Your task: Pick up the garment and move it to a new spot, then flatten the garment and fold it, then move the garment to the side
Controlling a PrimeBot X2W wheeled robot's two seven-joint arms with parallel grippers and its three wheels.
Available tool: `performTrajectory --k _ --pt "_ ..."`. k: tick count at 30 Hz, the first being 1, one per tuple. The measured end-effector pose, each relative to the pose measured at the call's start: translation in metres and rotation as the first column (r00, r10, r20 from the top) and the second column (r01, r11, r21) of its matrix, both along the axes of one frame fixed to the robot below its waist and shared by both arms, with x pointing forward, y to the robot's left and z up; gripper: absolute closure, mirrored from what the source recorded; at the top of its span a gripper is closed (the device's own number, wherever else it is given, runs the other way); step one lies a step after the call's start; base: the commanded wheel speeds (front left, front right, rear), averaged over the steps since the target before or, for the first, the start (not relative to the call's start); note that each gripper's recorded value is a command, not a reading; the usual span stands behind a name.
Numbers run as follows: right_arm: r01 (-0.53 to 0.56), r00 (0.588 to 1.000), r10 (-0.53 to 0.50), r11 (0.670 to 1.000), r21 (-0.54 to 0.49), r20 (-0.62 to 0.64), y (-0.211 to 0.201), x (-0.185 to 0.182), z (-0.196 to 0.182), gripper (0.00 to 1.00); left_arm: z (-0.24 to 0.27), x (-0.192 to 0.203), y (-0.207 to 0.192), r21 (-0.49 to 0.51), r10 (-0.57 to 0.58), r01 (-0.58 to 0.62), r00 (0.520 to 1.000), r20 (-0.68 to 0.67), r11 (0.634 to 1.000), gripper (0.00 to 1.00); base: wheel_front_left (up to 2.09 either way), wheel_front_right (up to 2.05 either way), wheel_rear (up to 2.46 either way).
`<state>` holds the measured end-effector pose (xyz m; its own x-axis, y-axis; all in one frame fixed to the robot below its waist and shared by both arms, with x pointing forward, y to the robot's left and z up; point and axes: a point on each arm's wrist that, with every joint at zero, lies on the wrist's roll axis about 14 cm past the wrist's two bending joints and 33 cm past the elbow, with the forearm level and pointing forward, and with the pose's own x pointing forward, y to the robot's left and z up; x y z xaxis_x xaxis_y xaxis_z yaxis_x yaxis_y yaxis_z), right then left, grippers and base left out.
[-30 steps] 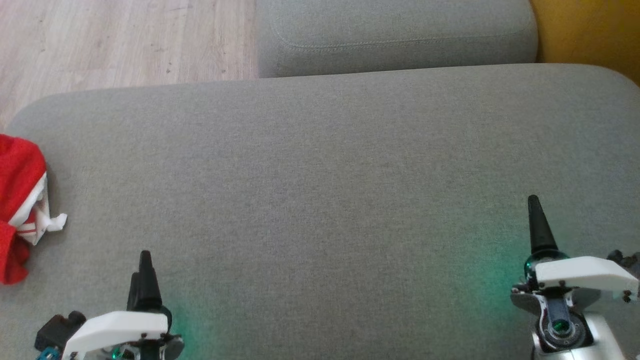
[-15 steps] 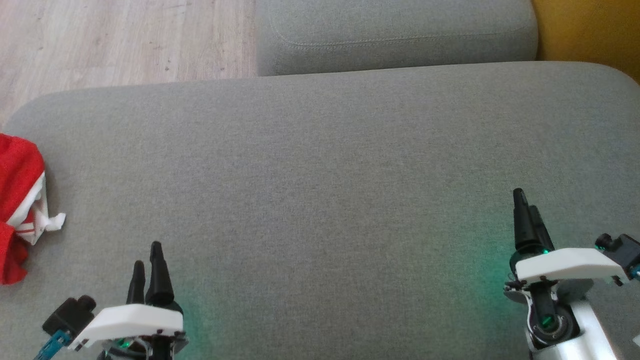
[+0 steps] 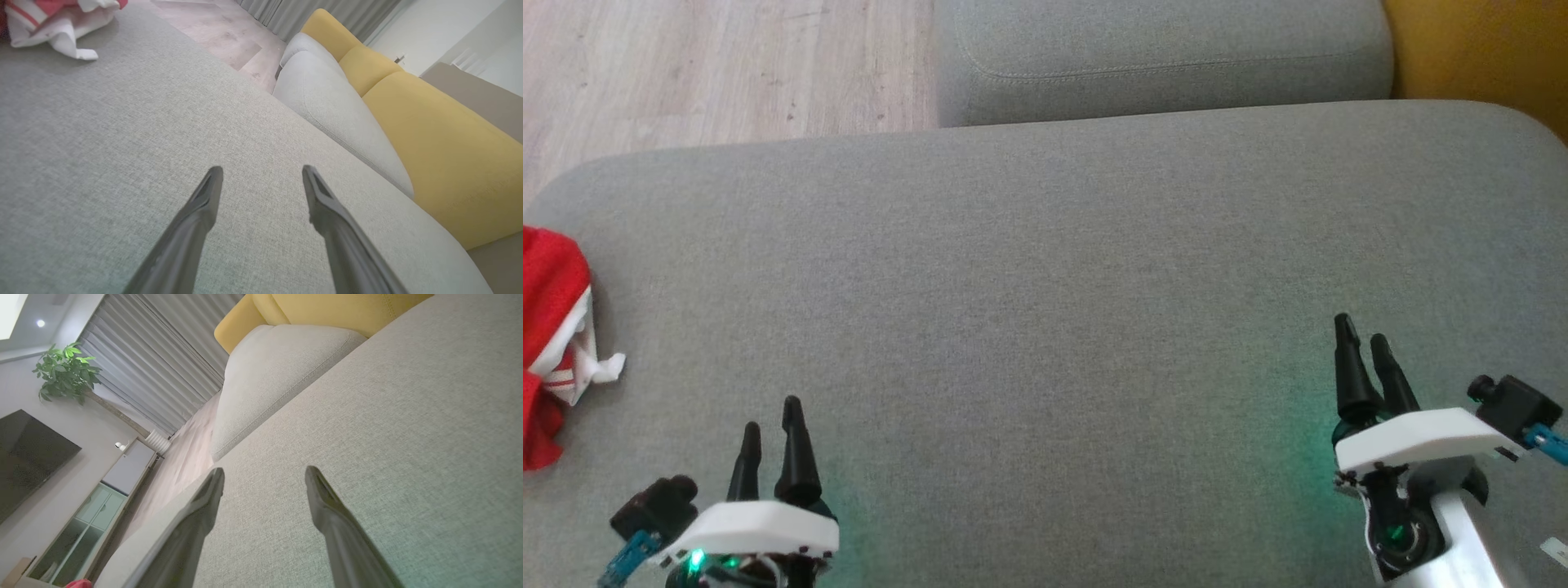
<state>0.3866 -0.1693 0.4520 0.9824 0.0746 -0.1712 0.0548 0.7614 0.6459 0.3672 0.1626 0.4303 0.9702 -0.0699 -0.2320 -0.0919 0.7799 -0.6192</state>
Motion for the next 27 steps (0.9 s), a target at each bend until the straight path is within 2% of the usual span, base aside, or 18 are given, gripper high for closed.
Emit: performTrajectory --k 14,27 --pt "-0.061 0.998 0.060 0.983 -0.175 -0.013 0.006 -0.004 -0.011 0.00 -0.008 -0.003 -0.006 0.167 -0.066 0.065 0.998 -0.001 0.984 0.00 0.00 0.00 0.00" --pt "-0.109 0.993 0.115 0.935 -0.338 -0.001 0.010 0.005 -0.013 0.00 -0.017 -0.003 -0.010 0.316 -0.124 0.123 0.992 -0.017 0.941 0.00 0.00 0.00 0.00"
